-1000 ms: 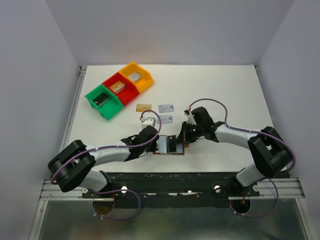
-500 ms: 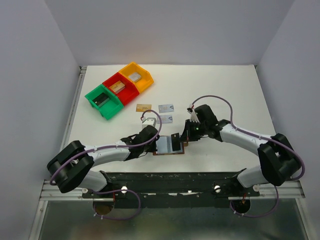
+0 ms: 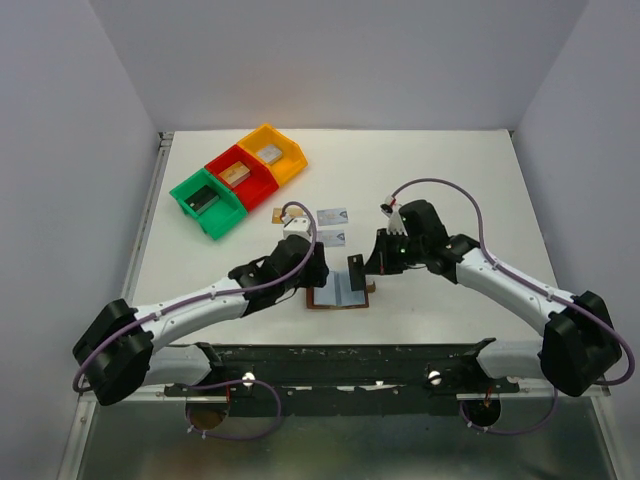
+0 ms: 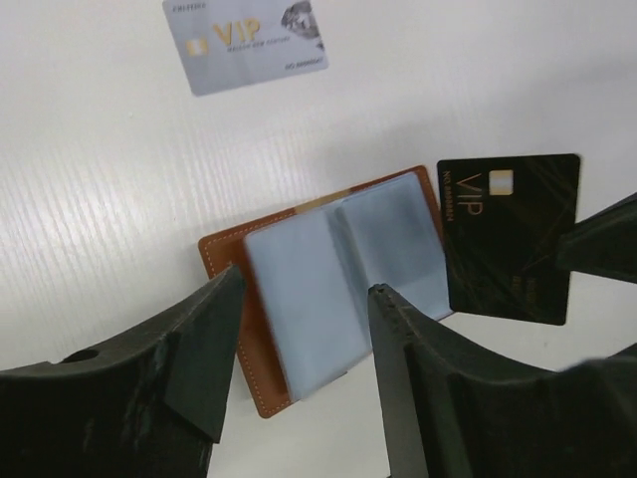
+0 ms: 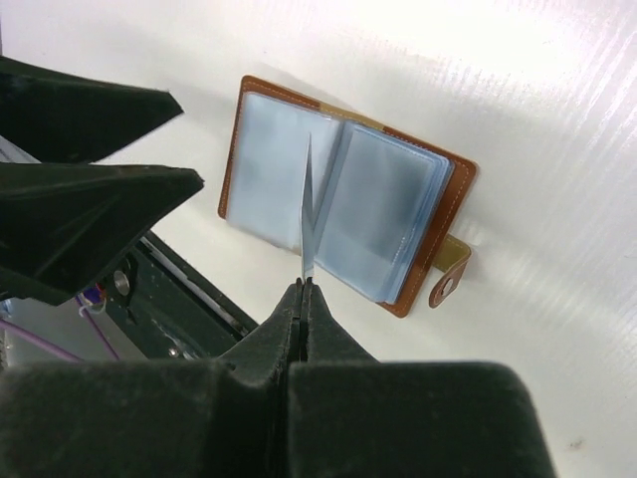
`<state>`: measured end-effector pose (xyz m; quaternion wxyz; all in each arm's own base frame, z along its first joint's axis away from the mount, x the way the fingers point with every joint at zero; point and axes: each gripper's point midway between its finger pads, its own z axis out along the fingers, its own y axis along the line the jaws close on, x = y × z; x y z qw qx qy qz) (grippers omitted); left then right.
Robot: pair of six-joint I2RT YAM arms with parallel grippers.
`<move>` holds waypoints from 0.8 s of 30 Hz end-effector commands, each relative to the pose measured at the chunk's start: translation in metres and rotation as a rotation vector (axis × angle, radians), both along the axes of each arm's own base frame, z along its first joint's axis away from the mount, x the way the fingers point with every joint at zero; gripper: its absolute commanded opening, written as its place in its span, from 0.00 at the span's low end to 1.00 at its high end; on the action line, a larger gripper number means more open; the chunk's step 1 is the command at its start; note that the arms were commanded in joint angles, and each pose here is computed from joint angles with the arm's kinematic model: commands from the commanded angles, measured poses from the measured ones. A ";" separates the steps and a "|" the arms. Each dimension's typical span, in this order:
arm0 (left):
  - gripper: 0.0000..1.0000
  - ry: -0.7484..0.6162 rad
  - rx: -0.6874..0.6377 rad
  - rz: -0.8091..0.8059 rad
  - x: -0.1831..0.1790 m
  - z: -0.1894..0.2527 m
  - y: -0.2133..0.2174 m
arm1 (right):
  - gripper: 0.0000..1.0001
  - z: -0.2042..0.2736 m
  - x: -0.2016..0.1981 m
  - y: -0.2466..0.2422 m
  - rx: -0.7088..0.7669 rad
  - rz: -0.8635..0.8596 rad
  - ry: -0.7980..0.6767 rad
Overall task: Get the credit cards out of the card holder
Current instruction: Remove the credit card from the card holder.
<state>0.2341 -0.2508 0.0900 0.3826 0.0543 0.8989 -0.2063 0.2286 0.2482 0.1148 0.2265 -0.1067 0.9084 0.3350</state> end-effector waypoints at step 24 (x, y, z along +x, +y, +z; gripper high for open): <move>0.82 -0.437 -0.767 -0.721 -0.096 0.200 0.003 | 0.00 0.123 -0.094 0.051 0.505 0.649 -0.060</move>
